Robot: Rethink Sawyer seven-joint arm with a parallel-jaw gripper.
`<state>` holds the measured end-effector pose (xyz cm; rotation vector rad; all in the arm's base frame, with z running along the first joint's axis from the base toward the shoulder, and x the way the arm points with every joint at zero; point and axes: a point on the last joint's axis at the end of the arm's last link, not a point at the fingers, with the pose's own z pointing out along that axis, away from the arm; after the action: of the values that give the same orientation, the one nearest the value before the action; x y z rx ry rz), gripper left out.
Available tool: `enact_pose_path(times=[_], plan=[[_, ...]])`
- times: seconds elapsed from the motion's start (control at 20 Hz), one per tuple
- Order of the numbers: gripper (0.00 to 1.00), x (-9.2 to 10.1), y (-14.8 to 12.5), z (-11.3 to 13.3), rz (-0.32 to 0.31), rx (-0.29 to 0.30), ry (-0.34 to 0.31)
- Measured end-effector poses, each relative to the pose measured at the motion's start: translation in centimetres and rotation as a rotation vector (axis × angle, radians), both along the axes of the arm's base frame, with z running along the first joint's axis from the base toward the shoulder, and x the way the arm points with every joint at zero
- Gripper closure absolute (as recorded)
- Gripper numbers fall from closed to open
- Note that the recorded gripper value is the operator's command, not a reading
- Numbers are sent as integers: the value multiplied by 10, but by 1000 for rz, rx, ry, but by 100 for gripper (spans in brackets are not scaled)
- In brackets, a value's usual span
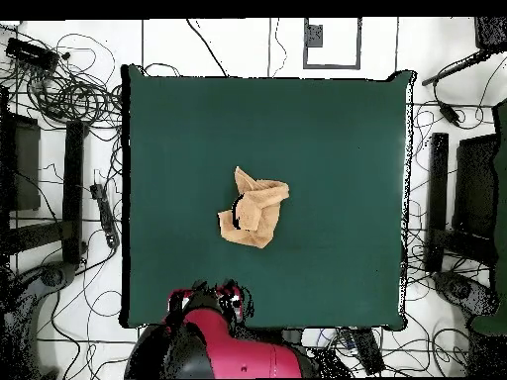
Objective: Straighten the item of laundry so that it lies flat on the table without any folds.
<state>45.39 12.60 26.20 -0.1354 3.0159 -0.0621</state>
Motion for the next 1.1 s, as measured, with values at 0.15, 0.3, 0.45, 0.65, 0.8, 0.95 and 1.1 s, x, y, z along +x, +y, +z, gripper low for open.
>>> enact_pose_path(times=[0.15,0.3,0.45,0.65,0.8,0.95,1.1], plan=[[0,-3,-3,-4,-7,0,-3],[0,-4,-7,-12,-17,-2,-15],[0,-7,-11,-24,-25,-5,-32],[0,-12,-14,-39,-30,-8,-39],[0,-15,-14,-46,-31,-8,-31],[0,-20,-14,-53,-31,-7,-11],[0,-24,-13,-58,-31,-6,4]])
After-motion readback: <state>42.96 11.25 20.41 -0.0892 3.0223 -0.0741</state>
